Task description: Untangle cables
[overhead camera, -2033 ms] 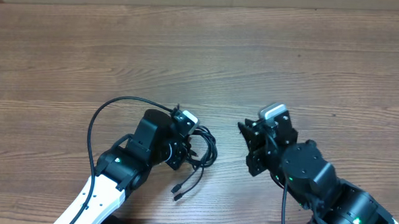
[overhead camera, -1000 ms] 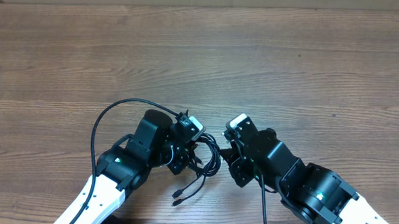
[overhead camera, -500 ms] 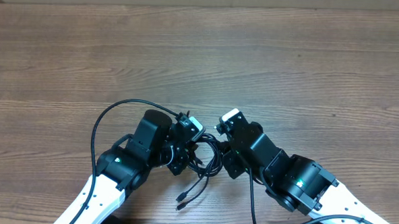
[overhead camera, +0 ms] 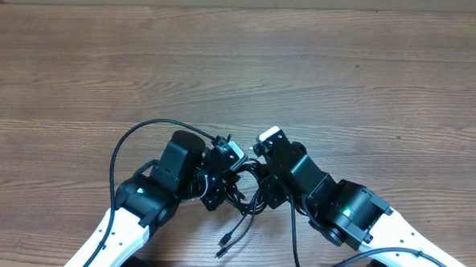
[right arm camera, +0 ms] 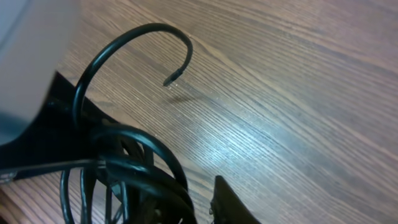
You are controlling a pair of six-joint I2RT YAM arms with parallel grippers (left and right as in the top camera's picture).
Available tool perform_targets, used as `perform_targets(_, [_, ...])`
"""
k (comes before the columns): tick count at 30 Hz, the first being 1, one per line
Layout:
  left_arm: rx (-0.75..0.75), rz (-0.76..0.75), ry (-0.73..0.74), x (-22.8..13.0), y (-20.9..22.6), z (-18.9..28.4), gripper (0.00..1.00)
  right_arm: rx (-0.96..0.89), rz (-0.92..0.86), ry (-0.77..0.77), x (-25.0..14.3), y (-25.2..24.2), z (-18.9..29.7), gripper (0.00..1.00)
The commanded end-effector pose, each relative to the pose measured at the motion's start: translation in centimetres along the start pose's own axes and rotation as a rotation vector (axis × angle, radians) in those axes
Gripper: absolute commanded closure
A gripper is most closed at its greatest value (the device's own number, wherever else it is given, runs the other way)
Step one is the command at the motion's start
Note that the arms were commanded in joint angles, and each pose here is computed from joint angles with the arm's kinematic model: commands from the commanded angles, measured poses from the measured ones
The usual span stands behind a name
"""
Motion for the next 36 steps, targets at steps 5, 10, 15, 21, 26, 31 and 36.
perform_targets(5, [-0.085, -0.045, -0.017, 0.3, -0.7, 0.1, 0.95, -0.201, -0.053, -0.025, 0.4, -1.3, -0.1, 0.96])
perform_targets(10, [-0.085, -0.044, -0.014, 0.2, -0.7, 0.1, 0.96, -0.597, -0.179, -0.117, 0.7, -4.0, 1.1, 0.96])
perform_targets(15, [-0.085, -0.041, -0.007, 0.1, -0.7, 0.1, 0.95, -0.769, -0.216, -0.198, 1.3, -5.2, 2.1, 0.96])
perform_targets(21, [-0.072, -0.039, -0.004, 0.1, -0.6, 0.1, 0.95, -0.774, -0.330, -0.307, 2.5, -6.4, 2.9, 0.95])
perform_targets(26, [0.065, 0.020, 0.030, -0.4, 0.4, 0.1, 0.96, -0.713, -0.400, -0.393, 3.3, -7.1, 4.2, 0.94])
perform_targets(31, [0.218, 0.137, 0.052, -0.9, 1.4, 0.3, 0.96, -0.614, -0.429, -0.438, 3.4, -7.3, 5.7, 0.95])
perform_targets(36, [0.217, 0.138, 0.052, -0.9, 1.4, 0.3, 0.95, -0.577, -0.445, -0.488, 3.3, -7.2, 7.3, 0.96])
Point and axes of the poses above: each gripper's point midway between its finger pads, its own z axis back along the fingers, its own y axis along the line the jaws close on, x = y × z, the point moved 10 cm from there along z, back along the fingers, and after that the axes turned 7 degrees about z, right-handed, at the moved point
